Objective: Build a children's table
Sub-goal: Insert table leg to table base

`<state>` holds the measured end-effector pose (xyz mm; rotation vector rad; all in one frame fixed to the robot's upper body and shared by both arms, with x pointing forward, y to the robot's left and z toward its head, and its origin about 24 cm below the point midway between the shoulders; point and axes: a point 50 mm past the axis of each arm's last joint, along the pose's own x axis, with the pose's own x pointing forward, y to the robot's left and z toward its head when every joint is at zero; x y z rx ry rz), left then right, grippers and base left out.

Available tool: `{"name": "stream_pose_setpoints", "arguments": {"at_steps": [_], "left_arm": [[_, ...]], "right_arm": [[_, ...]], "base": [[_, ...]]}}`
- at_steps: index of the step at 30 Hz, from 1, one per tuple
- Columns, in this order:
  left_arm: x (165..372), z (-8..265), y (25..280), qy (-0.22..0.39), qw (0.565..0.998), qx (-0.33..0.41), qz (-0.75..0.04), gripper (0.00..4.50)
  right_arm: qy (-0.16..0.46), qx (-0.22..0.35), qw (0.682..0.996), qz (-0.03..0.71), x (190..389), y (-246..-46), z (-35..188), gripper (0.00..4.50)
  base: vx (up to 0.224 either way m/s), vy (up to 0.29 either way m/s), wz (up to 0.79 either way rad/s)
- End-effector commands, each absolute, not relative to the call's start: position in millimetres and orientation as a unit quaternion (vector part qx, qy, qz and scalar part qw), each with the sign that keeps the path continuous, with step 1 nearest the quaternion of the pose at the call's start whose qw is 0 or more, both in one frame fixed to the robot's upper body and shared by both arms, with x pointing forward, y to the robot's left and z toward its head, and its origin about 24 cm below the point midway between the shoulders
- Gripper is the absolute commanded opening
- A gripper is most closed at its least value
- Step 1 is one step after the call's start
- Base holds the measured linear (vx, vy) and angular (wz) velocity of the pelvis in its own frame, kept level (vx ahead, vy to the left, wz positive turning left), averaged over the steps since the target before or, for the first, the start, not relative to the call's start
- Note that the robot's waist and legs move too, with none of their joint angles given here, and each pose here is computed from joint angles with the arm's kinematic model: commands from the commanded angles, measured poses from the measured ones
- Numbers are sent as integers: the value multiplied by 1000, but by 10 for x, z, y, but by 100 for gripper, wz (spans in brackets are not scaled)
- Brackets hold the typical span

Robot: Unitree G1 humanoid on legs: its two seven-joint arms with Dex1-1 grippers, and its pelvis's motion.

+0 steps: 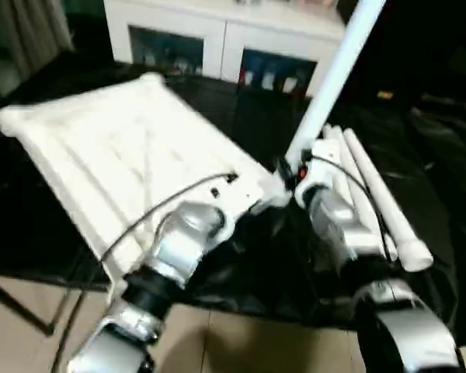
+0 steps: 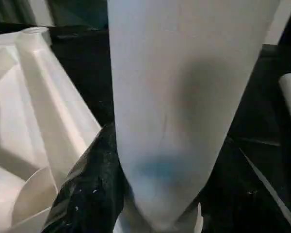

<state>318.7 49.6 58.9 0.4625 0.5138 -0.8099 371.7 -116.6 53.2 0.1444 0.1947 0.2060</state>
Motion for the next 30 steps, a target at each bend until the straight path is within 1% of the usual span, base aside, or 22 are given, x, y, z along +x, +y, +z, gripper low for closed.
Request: {"name": "stream_pose_setpoints", "arguments": {"at_steps": [1,9,13,14,15,16,17,18,20,21,23,25,26,28,29,30], "left_arm": [[2918,628,6,222,819,173,-499,0],[2998,663,131,226,834,174,-473,0],[3032,666,175,220,837,176,-469,0],[3062,675,230,217,838,178,-468,0],[3072,679,248,216,838,179,-467,0],[3073,680,251,216,838,180,-467,0],[3099,695,288,211,840,183,-466,0],[3112,704,306,208,840,184,-465,0],[3156,730,380,204,842,190,-462,0],[3190,756,451,201,840,194,-465,0],[3200,765,474,200,839,195,-466,0],[3242,807,551,193,837,203,-470,0],[3270,836,604,190,836,207,-472,0],[3285,848,631,188,834,210,-474,0],[3294,857,651,186,831,214,-479,0],[3300,861,673,188,828,215,-482,0]], "right_arm": [[268,62,960,45,3390,-1303,-175,184],[267,62,960,56,3418,-1253,-148,184],[260,59,961,69,3442,-1227,-117,184],[246,70,963,88,3473,-1203,-63,184],[242,74,963,93,3483,-1197,-45,240],[241,74,963,94,3484,-1197,-42,240],[235,78,964,98,3504,-1204,-11,256],[233,79,964,99,3513,-1209,4,256],[220,78,966,110,3549,-1227,67,289],[206,73,968,126,3582,-1247,133,289],[201,72,968,133,3592,-1254,155,304],[184,82,967,158,3625,-1284,248,321],[170,87,965,179,3641,-1310,322,343],[164,83,964,192,3645,-1327,359,347],[159,76,962,209,3642,-1335,388,356],[155,71,959,227,3630,-1339,412,356]], "base": [[0,0,0],[0,0,0],[0,0,0],[0,0,0],[0,0,0],[0,0,0],[0,0,0],[0,0,0],[0,0,0],[0,0,0],[0,0,0],[35,-8,1],[63,-12,2],[0,0,0],[0,0,0],[0,0,0]]}}
